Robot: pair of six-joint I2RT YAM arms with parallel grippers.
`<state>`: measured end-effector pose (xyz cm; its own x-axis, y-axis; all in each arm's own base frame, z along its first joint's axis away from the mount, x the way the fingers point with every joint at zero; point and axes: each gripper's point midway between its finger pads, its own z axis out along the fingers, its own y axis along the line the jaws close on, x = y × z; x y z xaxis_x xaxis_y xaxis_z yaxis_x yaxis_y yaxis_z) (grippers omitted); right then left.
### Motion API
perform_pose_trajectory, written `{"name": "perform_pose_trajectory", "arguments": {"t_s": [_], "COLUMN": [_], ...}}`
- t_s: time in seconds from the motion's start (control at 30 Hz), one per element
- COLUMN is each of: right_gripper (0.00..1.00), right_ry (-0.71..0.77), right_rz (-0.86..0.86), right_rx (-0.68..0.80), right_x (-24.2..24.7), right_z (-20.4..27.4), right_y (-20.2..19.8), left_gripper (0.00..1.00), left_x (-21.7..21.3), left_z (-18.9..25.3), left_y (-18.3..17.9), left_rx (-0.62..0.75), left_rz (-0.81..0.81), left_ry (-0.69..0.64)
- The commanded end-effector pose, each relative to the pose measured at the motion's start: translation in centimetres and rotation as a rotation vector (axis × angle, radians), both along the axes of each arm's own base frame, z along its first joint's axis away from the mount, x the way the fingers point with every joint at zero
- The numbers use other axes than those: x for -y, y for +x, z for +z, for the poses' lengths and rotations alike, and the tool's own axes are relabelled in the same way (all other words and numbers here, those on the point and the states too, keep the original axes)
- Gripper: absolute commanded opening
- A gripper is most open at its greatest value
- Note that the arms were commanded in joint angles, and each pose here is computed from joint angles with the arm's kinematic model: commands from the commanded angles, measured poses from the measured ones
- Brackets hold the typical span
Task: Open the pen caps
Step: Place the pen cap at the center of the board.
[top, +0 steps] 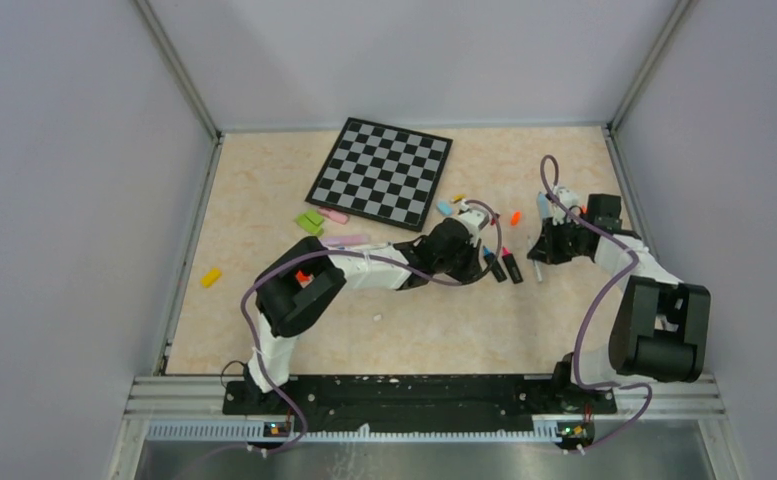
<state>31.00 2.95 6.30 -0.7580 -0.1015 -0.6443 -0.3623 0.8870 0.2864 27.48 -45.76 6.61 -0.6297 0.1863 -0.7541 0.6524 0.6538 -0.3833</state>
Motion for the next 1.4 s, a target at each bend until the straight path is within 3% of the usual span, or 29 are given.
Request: {"name": "perform_pose_trajectory", "arguments": {"t_s": [0.0,0.23,0.6,1.03,1.37], "right_gripper": [0.03,0.07,0.17,0.26,0.27], "right_ry": [-0.012,-0.016,-0.026,-0.014,0.000], "right_rz": [-0.007,-0.002,0.024,0.042,0.143], "right_rx": [0.011,-0.025,-0.073,-0.078,0.088], "right_x": [0.5,0.4,-0.3,-0.6,-1.5], "right_z": [0.5,-0.6,-1.9,-1.3,3.7], "right_y": [1.3,1.3,1.2,1.0,0.2], "left_gripper": [0.11,0.21,0.32,0.35,0.39], "left_x": [0.2,0.0,-0.1,-0.7,-7.0], "left_z": [-0.6,-2.4,-2.2,4.6,8.1], "left_y": [1.2,2.2,2.3,0.7,-2.1], "left_rx": [0.030,0.030,0.032,0.083,0.180], "left_rz": [0.014,0.041,0.045,0.014,0.044], "left_ry": [0.072,0.156,0.167,0.051,0.021]}}
